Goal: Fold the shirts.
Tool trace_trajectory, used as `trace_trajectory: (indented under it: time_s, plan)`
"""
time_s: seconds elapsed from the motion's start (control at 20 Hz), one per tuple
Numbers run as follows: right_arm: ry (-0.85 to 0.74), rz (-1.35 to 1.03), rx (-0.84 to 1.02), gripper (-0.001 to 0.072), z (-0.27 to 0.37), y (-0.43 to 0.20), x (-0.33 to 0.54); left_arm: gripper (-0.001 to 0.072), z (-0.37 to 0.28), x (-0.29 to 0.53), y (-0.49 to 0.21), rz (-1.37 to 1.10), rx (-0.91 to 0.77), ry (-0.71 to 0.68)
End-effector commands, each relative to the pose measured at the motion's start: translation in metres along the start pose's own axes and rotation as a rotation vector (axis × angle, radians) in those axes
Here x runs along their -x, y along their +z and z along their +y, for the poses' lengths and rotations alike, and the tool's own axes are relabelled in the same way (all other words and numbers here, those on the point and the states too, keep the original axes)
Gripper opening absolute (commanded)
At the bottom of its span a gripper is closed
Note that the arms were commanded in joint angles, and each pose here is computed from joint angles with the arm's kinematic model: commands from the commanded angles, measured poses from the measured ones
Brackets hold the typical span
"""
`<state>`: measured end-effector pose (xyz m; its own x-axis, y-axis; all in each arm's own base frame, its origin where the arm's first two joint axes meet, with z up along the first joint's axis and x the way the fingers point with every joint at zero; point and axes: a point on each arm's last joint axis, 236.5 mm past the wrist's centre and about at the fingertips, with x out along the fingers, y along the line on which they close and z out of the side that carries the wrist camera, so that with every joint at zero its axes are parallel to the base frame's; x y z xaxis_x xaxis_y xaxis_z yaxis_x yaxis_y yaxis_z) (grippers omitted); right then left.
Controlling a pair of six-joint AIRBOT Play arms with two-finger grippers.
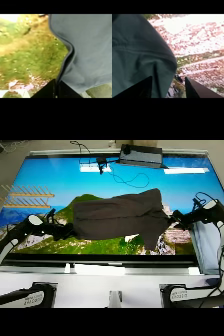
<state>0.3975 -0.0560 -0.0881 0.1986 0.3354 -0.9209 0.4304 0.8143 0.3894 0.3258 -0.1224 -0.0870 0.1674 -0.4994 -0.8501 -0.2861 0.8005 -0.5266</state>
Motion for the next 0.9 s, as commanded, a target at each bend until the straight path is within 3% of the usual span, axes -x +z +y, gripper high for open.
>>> trace_trajectory:
  time_s: [0.0,0.1,0.2,0.25,0.3,0.45,0.6,0.75,0.85]
  plan:
    - [0.017,-0.046,-0.030,0.0305,-0.001,0.014,-0.013,0.0038,-0.006,0.006,-0.003,0.002,-0.022,-0.013]
    - [0.023,-0.037,-0.040,0.0248,-0.002,0.014,-0.018,0.0038,-0.008,0.009,-0.002,-0.009,-0.035,-0.017]
    - [0.022,-0.004,-0.046,0.0239,-0.004,0.007,-0.023,0.0038,-0.008,0.009,-0.002,-0.009,-0.036,-0.018]
    - [0.023,0.013,-0.048,0.0071,-0.004,0.004,-0.025,0.0038,-0.009,0.009,-0.002,-0.008,-0.035,-0.018]
    - [0.025,0.017,-0.054,0.0024,-0.003,0.002,-0.024,0.0038,-0.008,0.009,-0.003,-0.005,-0.036,-0.018]
    - [0.049,-0.047,0.022,0.0022,0.014,0.011,0.006,0.0038,-0.024,0.028,0.010,-0.066,-0.070,-0.042]
    - [0.073,-0.258,0.191,0.0022,0.051,0.033,0.085,0.0037,-0.088,0.107,0.047,-0.289,-0.255,-0.126]
    - [0.095,-0.665,0.346,0.0022,0.110,0.045,0.233,0.0038,-0.173,0.262,0.073,-0.679,-0.451,-0.225]
    - [0.151,-1.015,0.385,0.0022,0.152,0.022,0.361,0.0038,-0.227,0.401,0.053,-1.009,-0.569,-0.303]
